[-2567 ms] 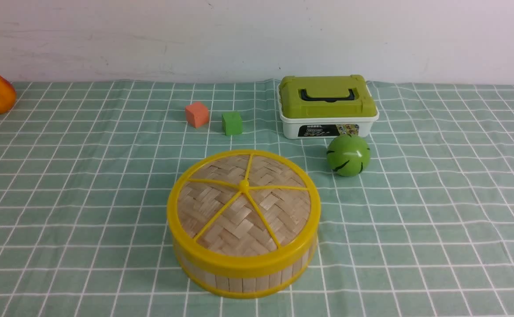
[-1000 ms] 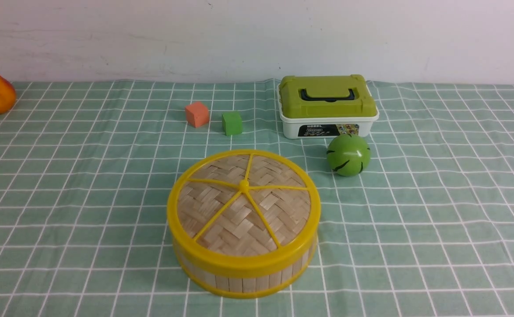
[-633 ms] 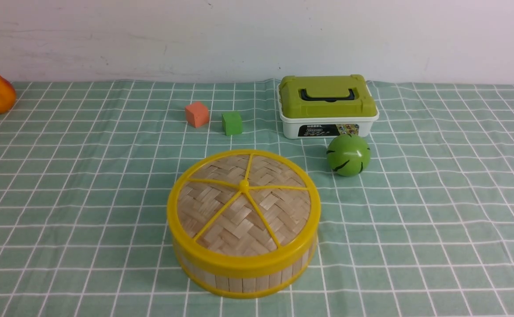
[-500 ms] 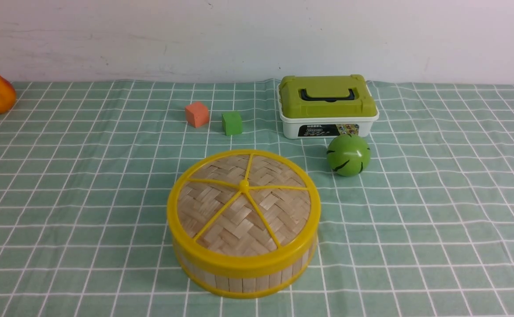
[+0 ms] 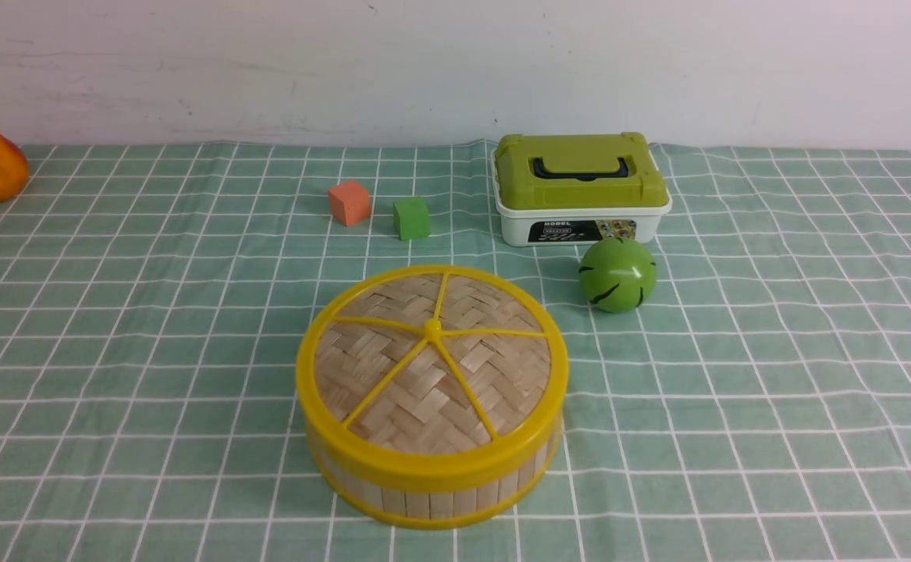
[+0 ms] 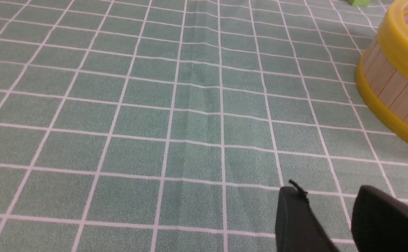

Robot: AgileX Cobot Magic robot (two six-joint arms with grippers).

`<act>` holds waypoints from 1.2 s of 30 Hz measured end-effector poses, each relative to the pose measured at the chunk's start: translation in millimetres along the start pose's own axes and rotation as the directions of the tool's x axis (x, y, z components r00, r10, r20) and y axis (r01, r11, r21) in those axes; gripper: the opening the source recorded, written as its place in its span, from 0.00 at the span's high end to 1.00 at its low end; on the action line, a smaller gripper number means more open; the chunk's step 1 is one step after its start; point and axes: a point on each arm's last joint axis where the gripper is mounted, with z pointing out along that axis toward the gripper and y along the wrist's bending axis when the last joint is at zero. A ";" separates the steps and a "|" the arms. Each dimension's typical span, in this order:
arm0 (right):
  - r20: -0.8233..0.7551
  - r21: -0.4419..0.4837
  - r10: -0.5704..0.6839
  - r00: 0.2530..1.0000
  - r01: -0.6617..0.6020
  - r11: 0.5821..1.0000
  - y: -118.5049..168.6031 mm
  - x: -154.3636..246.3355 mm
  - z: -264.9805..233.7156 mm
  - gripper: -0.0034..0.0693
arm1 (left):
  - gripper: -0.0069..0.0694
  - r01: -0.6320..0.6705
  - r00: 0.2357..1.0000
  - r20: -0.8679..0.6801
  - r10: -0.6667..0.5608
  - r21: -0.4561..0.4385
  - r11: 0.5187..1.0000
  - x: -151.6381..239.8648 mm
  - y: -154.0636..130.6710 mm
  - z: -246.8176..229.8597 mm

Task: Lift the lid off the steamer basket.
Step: Use the right arm to lift the lid of the steamer

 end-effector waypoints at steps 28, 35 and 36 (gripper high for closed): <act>-0.177 -0.070 -0.677 0.714 0.677 0.733 118.5 -63.2 -6.6 0.97 | 0.60 0.000 1.000 0.000 0.000 0.000 1.000 0.0 0.0 0.0; -0.457 -0.384 -0.861 0.221 0.825 0.416 190.6 -110.1 50.4 0.98 | 0.60 0.000 1.000 0.000 0.000 0.000 1.000 0.0 0.0 0.0; -0.470 -0.433 -0.865 0.177 0.807 0.400 196.9 -114.3 60.8 0.97 | 0.60 0.000 1.000 0.000 0.000 0.000 1.000 0.0 0.0 0.0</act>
